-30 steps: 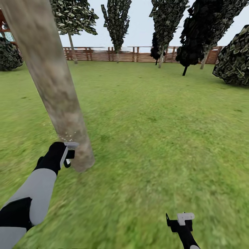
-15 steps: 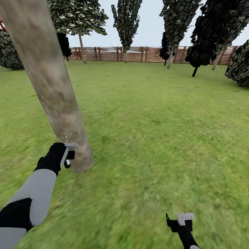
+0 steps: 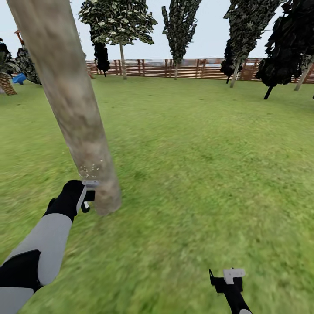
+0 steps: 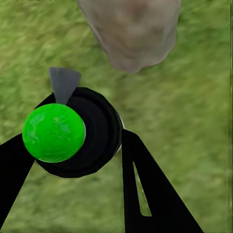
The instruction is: In the garden, pick up the pesticide atomizer on the floor and spray pesticide onto both trees until each tree trunk is fully covered.
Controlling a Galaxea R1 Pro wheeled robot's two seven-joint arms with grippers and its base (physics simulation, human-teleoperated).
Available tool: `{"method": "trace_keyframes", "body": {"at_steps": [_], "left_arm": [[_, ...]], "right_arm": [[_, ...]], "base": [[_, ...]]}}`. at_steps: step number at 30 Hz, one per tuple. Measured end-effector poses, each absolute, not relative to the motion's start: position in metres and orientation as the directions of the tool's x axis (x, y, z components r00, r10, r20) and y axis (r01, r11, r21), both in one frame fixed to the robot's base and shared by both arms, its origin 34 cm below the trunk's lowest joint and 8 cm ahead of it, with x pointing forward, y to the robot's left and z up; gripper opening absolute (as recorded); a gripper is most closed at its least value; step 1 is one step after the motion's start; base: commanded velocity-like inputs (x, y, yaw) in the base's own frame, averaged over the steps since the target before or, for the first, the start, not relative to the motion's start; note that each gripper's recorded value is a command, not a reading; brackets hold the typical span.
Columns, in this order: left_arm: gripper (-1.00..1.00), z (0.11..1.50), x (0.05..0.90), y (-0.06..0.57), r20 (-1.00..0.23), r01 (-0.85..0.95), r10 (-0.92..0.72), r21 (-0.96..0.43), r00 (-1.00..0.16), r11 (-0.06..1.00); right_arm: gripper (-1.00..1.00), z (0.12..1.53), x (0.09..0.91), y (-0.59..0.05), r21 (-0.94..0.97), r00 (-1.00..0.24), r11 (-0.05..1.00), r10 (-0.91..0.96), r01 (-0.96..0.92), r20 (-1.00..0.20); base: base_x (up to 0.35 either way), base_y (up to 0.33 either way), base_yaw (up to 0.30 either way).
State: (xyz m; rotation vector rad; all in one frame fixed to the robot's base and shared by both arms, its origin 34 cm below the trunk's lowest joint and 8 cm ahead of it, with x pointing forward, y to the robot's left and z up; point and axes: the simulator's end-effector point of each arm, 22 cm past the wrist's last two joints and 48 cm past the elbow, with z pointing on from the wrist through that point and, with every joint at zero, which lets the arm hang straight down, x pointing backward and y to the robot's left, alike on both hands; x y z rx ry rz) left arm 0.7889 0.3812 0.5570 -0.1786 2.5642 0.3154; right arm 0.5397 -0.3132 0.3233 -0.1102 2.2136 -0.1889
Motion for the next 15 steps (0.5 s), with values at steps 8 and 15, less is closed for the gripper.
{"method": "trace_keyframes", "body": {"at_steps": [8,15], "left_arm": [[-1.00,0.5570,0.7894,0.3785,-0.535,-0.189,-0.063,0.184,-0.842,0.965],[-1.00,0.5581,0.7882,0.3871,-0.536,-0.199,-0.069,0.189,-0.841,0.962]], "right_arm": [[1.00,0.3239,0.5404,-0.3135,-0.176,-0.602,0.984,-0.147,-0.011,-0.785],[1.00,0.3239,0.5403,-0.3136,-0.176,-0.602,0.984,-0.146,-0.010,-0.785]], "base": [[0.174,-0.248,0.005],[0.202,-0.226,0.000]]}}
